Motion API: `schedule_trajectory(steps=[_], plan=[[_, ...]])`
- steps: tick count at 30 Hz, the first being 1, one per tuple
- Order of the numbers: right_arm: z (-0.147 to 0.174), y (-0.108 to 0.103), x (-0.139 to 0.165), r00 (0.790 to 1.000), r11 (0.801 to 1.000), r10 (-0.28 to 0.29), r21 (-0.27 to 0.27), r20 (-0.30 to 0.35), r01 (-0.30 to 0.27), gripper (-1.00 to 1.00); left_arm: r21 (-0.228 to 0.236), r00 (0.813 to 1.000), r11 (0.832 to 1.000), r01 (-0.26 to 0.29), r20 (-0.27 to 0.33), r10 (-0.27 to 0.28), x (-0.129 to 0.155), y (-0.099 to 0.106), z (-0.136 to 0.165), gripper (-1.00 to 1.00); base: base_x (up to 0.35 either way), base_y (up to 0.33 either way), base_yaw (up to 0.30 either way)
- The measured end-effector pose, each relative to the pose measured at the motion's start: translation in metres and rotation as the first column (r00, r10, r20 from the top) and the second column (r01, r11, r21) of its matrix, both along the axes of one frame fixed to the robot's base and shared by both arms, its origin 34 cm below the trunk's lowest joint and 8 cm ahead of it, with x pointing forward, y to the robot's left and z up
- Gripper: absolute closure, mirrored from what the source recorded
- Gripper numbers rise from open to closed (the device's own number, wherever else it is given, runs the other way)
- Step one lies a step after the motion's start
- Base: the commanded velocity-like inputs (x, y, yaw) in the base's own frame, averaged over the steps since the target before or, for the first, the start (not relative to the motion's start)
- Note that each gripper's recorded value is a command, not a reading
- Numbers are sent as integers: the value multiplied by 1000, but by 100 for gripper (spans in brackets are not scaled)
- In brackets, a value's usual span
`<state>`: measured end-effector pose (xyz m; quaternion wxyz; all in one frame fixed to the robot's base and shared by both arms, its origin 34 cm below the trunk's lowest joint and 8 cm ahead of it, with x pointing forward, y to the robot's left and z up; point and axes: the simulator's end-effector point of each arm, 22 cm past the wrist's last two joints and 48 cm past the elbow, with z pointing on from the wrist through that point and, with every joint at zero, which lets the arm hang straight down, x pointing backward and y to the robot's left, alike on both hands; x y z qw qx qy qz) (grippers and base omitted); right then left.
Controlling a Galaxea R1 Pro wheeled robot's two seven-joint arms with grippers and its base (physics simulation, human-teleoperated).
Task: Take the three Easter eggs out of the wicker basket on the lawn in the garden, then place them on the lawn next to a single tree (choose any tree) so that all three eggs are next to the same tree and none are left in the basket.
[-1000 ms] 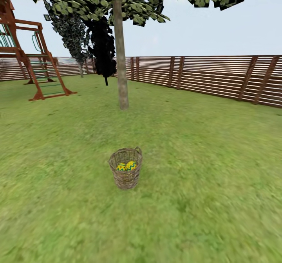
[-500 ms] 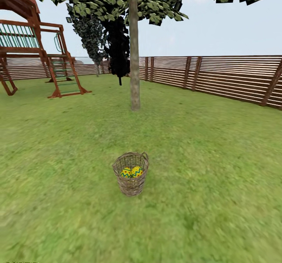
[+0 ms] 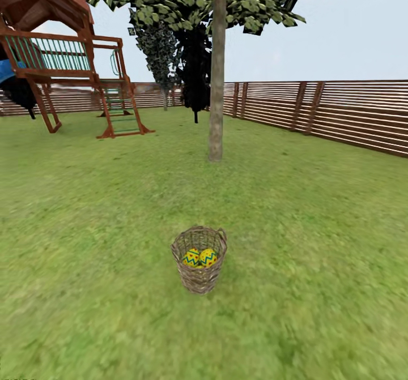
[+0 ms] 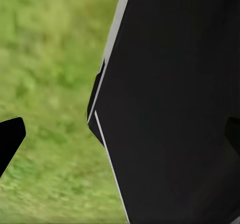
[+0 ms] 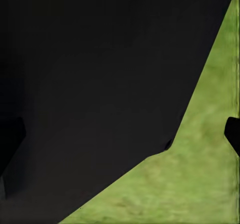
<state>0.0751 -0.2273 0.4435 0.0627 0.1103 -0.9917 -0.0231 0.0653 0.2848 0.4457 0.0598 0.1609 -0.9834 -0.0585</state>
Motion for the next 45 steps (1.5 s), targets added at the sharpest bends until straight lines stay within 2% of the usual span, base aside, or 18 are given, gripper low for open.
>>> schedule_trajectory(steps=[33,45], plan=[[0,0,0,1000,1000,0,0,-2,0,-100,1,1000,1000,0,-1,0,0,1,0,-100,224,-189,18],[0,3,0,1000,1000,5,4,-2,-5,-100,1,1000,1000,0,-1,0,0,1,0,-100,128,-114,206]])
